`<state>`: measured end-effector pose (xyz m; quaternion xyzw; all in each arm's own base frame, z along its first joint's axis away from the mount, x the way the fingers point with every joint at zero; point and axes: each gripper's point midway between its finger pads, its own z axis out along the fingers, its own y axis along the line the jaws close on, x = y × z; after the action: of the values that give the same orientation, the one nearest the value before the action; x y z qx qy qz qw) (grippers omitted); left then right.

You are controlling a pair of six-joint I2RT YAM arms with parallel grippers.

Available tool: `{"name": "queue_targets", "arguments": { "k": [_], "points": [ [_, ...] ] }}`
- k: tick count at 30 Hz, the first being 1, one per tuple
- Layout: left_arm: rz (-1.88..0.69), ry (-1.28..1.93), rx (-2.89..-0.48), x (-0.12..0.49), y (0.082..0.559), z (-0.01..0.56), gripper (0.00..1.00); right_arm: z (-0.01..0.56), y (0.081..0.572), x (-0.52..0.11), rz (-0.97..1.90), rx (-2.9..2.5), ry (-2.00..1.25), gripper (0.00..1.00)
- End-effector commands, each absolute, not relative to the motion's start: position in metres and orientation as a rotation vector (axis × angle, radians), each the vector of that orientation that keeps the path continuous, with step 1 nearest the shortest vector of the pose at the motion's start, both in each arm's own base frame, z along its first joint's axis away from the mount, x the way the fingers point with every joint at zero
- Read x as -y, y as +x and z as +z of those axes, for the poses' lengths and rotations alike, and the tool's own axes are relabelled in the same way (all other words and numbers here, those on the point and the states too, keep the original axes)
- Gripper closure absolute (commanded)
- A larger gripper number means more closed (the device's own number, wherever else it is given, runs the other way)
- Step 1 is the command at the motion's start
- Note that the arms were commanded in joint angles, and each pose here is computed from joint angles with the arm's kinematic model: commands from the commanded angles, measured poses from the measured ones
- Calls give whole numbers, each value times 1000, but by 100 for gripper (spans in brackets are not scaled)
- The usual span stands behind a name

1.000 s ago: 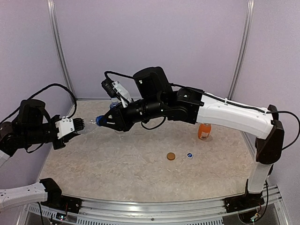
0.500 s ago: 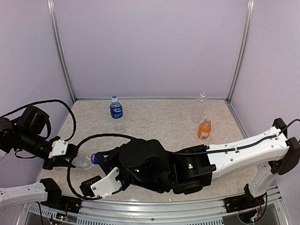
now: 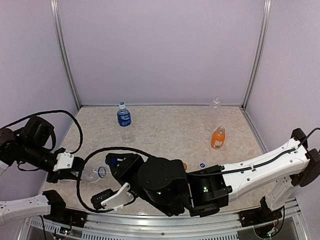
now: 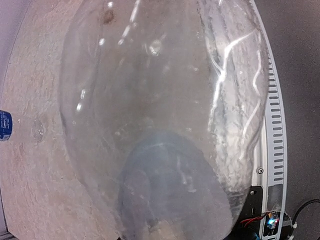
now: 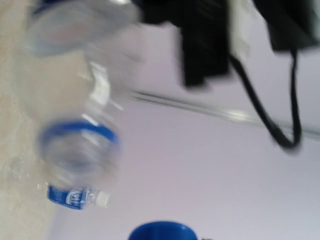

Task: Unscrew the bottle caps

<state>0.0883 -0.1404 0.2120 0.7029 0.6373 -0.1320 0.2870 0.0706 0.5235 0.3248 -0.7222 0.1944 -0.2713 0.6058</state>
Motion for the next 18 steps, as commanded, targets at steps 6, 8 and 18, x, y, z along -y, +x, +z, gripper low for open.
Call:
{"name": "queue_targets", "arguments": {
  "k": [6,8,18],
  "points": [
    [-260,1743,-1687,146,115,219,85,348,227,-416,-9,-1481,-1014,100],
    [-250,1710,-1692,147,120,220,84,310,269,-382,94,-1786,-839,100],
    [-250,1670,-1695,148,124,225,84,115,326,-293,126,-2618,-579,100]
  ]
}}
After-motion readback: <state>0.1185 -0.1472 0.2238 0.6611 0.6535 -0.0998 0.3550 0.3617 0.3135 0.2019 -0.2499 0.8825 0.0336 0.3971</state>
